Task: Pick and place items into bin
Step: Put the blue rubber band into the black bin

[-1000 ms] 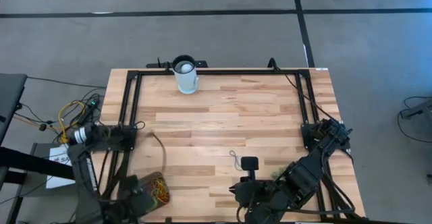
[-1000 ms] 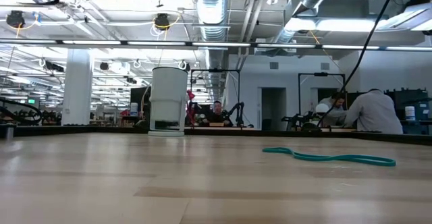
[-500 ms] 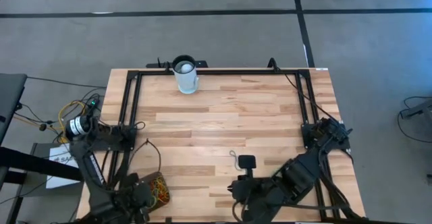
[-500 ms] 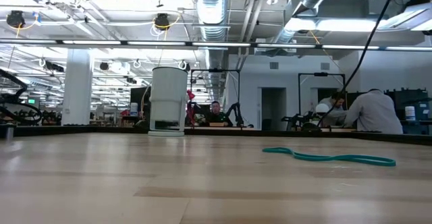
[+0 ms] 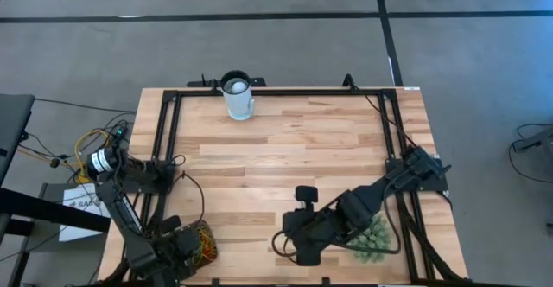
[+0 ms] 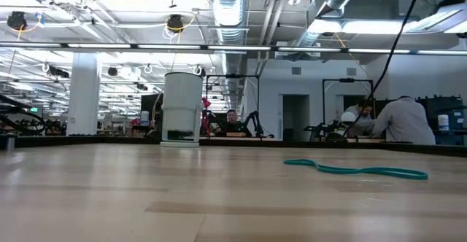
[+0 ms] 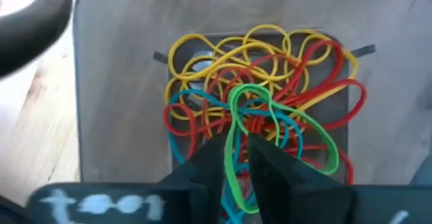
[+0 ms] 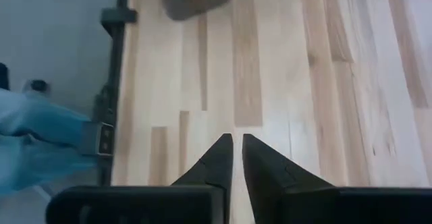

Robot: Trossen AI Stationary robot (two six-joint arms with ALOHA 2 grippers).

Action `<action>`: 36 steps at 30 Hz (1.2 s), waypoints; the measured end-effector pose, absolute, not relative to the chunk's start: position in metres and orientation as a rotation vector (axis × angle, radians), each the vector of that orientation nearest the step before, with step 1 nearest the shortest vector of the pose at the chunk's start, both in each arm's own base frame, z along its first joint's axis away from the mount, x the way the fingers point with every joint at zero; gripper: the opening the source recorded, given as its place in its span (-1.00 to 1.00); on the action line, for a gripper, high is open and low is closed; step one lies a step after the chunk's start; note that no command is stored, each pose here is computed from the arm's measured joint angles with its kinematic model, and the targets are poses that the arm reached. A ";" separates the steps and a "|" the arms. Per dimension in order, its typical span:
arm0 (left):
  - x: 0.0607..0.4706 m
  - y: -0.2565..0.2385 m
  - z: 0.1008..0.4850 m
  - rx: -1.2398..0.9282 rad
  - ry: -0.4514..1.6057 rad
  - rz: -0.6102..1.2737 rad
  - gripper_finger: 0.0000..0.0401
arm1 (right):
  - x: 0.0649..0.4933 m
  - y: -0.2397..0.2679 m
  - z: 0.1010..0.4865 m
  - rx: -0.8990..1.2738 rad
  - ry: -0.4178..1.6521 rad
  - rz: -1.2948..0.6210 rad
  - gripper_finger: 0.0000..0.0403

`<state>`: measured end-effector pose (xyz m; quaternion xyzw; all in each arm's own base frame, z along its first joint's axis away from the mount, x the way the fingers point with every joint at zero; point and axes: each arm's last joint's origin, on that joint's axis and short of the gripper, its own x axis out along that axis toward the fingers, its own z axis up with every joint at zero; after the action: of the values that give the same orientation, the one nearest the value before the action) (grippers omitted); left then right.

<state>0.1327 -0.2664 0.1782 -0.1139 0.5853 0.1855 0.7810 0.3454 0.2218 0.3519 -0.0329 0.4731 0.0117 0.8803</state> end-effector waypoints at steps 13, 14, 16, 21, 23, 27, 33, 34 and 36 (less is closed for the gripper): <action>0.162 -0.270 0.272 -0.095 1.153 0.365 -0.53 | 0.311 0.192 0.381 -0.210 1.137 -0.065 -0.64; 0.166 -0.266 0.287 -0.079 1.123 0.383 -0.53 | 0.306 0.190 0.388 -0.224 1.112 -0.036 -0.64; 0.172 -0.257 0.314 -0.041 1.047 0.423 -0.53 | 0.295 0.183 0.400 -0.254 1.095 -0.024 -0.64; 0.185 -0.238 0.365 0.091 0.821 0.327 -0.53 | 0.263 0.165 0.418 -0.306 0.998 -0.113 -0.64; 0.187 -0.225 0.377 0.128 0.758 0.350 -0.53 | 0.246 0.154 0.418 -0.280 1.009 -0.148 -0.64; 0.177 -0.196 0.389 0.214 0.665 0.383 -0.53 | 0.232 0.146 0.382 -0.205 0.951 -0.221 -0.64; 0.147 -0.152 0.353 0.100 0.582 0.517 -0.53 | 0.224 0.145 0.281 -0.039 0.831 -0.115 -0.64; 0.143 -0.146 0.342 0.058 0.554 0.542 -0.53 | 0.225 0.146 0.263 0.010 0.815 -0.085 -0.64; 0.137 -0.140 0.317 -0.023 0.515 0.567 -0.53 | 0.231 0.148 0.235 0.115 0.774 -0.022 -0.64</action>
<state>0.1367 -0.1404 0.3171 -0.0111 0.2513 0.2765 0.9275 0.2313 0.1477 0.2354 0.0561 0.3770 -0.0106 0.9244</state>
